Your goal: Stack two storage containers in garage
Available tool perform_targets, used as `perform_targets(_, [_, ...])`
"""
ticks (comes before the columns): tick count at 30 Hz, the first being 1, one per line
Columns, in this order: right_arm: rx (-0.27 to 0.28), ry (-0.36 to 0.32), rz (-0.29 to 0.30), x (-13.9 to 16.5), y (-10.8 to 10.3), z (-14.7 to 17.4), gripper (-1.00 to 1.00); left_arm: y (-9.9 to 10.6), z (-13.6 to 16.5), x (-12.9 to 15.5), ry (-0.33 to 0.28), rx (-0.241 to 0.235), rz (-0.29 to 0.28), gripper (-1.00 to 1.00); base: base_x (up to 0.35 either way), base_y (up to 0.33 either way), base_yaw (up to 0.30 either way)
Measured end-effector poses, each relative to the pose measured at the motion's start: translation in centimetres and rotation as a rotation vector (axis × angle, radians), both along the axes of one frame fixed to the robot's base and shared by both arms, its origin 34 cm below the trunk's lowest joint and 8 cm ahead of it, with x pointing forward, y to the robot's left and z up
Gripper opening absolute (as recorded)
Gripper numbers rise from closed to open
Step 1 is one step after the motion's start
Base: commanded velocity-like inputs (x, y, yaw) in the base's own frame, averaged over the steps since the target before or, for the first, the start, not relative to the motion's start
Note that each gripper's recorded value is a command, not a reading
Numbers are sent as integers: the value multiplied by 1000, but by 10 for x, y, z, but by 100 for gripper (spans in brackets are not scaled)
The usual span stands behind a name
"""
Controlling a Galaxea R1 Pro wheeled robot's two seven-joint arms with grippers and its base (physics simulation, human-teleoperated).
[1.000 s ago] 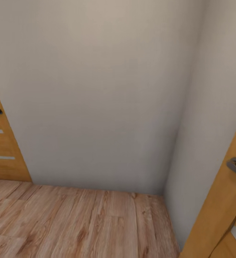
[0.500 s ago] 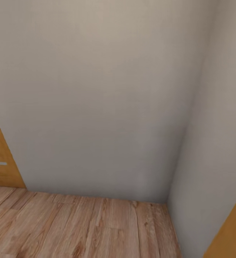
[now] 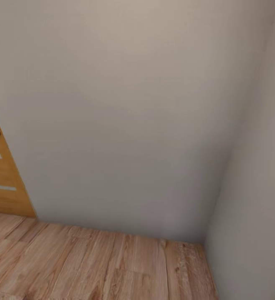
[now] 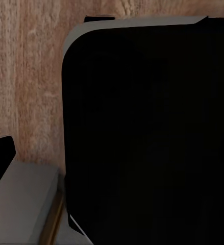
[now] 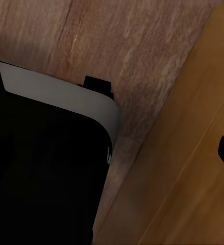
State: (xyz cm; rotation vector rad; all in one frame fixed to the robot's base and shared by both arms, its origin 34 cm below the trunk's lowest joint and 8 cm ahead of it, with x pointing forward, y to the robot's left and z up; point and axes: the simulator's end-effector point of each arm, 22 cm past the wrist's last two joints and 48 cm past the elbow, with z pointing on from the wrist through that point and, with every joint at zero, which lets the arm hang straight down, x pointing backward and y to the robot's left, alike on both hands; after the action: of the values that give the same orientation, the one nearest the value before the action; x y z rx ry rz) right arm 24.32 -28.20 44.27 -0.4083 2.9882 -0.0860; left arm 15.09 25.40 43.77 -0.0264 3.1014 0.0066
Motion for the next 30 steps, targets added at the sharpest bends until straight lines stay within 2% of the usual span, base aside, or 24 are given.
perform_targets(13, [0, 0, 0, 0, 0, 0, 100, 0, 0, 0, 0, 1, 0, 100, 1, 0, 269])
perform_targets(23, [0, -1, 0, 0, 0, 0, 100, 0, 0, 0, -1, 0, 0, 100, 267, 0, 269])
perform_targets(30, [0, 0, 0, 0, 0, 0, 100, 0, 0, 0, 0, 0, 0, 100, 79, 0, 269])
